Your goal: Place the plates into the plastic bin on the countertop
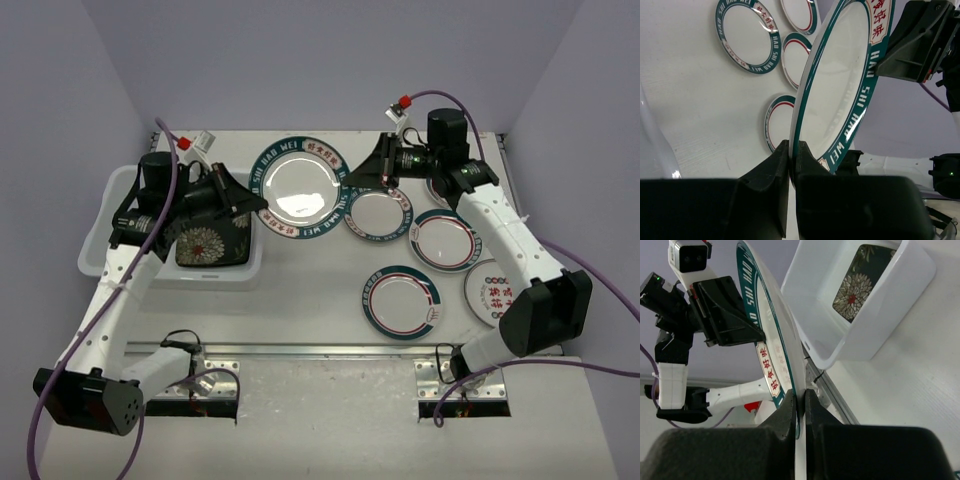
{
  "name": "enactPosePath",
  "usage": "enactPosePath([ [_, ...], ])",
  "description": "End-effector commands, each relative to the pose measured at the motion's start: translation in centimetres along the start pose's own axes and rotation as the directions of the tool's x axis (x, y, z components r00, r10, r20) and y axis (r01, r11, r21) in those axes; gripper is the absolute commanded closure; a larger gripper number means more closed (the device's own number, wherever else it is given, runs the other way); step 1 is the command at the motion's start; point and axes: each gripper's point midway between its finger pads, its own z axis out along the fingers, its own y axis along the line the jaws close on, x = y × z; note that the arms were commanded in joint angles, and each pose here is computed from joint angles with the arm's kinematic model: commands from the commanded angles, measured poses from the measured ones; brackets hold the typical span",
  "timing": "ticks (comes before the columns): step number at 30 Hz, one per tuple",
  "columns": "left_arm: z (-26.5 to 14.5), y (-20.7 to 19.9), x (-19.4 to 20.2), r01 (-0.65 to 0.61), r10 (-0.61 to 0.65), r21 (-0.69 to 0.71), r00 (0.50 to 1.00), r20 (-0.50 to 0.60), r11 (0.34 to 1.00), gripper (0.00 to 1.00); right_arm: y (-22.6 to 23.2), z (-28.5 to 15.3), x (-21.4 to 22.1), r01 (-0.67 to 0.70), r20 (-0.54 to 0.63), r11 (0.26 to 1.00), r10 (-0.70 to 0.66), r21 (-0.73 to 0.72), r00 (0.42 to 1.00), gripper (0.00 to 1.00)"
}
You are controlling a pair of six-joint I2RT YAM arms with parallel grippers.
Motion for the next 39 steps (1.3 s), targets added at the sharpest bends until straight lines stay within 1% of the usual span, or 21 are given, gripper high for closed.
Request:
enactPosePath([
  [1, -0.1, -2.2, -3.4, -0.034, 0.029, 0.037, 0.989, 0.145, 0.999, 1.0, 3.7, -0.2, 1.2, 0.014, -0.053, 0.987, -0.023, -0.158, 0.998, 1.0],
  [2, -0.2, -2.2, -3.7, -0.027, 0.021, 0.037, 0.986, 0.167, 0.999, 1.0, 3.4, -0.1, 1.3, 0.013, -0.05, 0.989, -0.02, -0.151, 0.999, 1.0],
  [3, -0.3, -2.3, -3.9, -0.021, 0.014, 0.037, 0.982, 0.19, 0.999, 1.0, 3.2, -0.1, 1.3, 0.01, -0.046, 0.989, -0.017, -0.144, 0.999, 0.97],
  [4, -0.8, -2.5, -4.3, -0.011, 0.003, 0.033, 0.973, 0.229, 0.999, 1.0, 2.9, -0.1, 1.3, 0.006, -0.038, 0.991, -0.011, -0.13, 0.999, 0.63],
  [5, -1.1, -2.4, -4.7, 0.009, -0.013, 0.017, 0.965, 0.26, 1.0, 1.0, 2.5, -0.1, 1.2, 0.008, -0.029, 0.994, -0.011, -0.113, 1.0, 0.4],
  [6, -1.4, -2.0, -5.1, 0.035, -0.032, -0.005, 0.957, 0.288, 0.999, 1.0, 2.0, -0.2, 1.1, 0.009, -0.019, 0.996, -0.011, -0.092, 1.0, 0.24],
  [7, -1.6, -1.6, -5.4, 0.064, -0.052, -0.028, 0.948, 0.315, 0.998, 1.0, 1.5, -0.5, 1.0, 0.0, -0.012, 0.998, -0.001, -0.068, 1.0, 0.11],
  [8, -1.9, -1.1, -5.7, 0.093, -0.071, -0.05, 0.938, 0.341, 0.994, 1.0, 0.9, -0.8, 0.9, -0.007, -0.005, 0.999, 0.007, -0.044, 1.0, 0.01],
  [10, -2.8, -0.6, -5.8, 0.146, -0.105, -0.082, 0.919, 0.381, 0.986, 1.0, -0.3, -1.5, 0.7, -0.006, 0.014, 1.0, 0.006, 0.003, 1.0, 0.01],
  [12, -4.1, 1.1, -6.6, 0.228, -0.132, -0.159, 0.879, 0.458, 0.961, 1.0, -1.9, -3.0, 0.7, -0.037, 0.043, 0.997, 0.034, 0.067, 0.999, 0.01],
  [16, -7.0, 5.1, -6.3, 0.356, -0.127, -0.342, 0.832, 0.541, 0.87, 1.0, -7.0, -6.3, 1.7, -0.087, 0.103, 0.961, 0.062, 0.262, 0.993, 0.01],
  [17, -7.5, 5.4, -6.0, 0.371, -0.131, -0.352, 0.825, 0.55, 0.859, 1.0, -7.1, -6.5, 1.9, -0.07, 0.101, 0.961, 0.044, 0.268, 0.994, 0.01],
  [20, -10.3, 7.5, -5.2, 0.466, -0.119, -0.418, 0.766, 0.632, 0.78, 1.0, -8.7, -8.1, 2.4, -0.071, 0.118, 0.937, 0.032, 0.342, 0.992, 0.01],
  [22, -11.9, 8.6, -4.8, 0.501, -0.084, -0.462, 0.739, 0.668, 0.732, 1.0, -9.0, -8.5, 2.5, -0.075, 0.124, 0.928, 0.031, 0.364, 0.992, 0.01],
  [24, -13.6, 9.8, -4.5, 0.537, -0.039, -0.512, 0.714, 0.699, 0.671, 1.0, -9.1, -8.6, 2.7, -0.085, 0.127, 0.927, 0.041, 0.366, 0.991, 0.01],
  [26, -14.1, 10.8, -4.4, 0.549, -0.01, -0.55, 0.713, 0.701, 0.629, 1.0, -9.0, -8.4, 2.9, -0.096, 0.125, 0.931, 0.054, 0.352, 0.991, 0.01],
  [29, -13.2, 12.7, -4.1, 0.556, -0.018, -0.592, 0.738, 0.675, 0.583, 1.0, -9.0, -8.2, 3.0, -0.105, 0.133, 0.938, 0.064, 0.331, 0.989, 0.01],
  [33, -11.7, 15.4, -4.3, 0.587, -0.042, -0.581, 0.723, 0.689, 0.563, 1.0, -8.9, -7.9, 2.9, -0.117, 0.136, 0.945, 0.078, 0.305, 0.988, 0.01],
  [35, -10.3, 17.1, -4.6, 0.588, -0.07, -0.582, 0.735, 0.675, 0.562, 1.0, -8.9, -7.8, 2.9, -0.122, 0.132, 0.946, 0.086, 0.299, 0.988, 0.01],
  [37, -9.0, 19.1, -4.7, 0.59, -0.106, -0.594, 0.752, 0.651, 0.547, 1.0, -8.6, -7.6, 2.9, -0.127, 0.123, 0.952, 0.095, 0.279, 0.988, 0.01],
  [39, -8.3, 20.5, -5.0, 0.593, -0.119, -0.605, 0.759, 0.64, 0.531, 1.0, -8.4, -7.5, 3.2, -0.136, 0.11, 0.955, 0.11, 0.264, 0.988, 0.01],
])
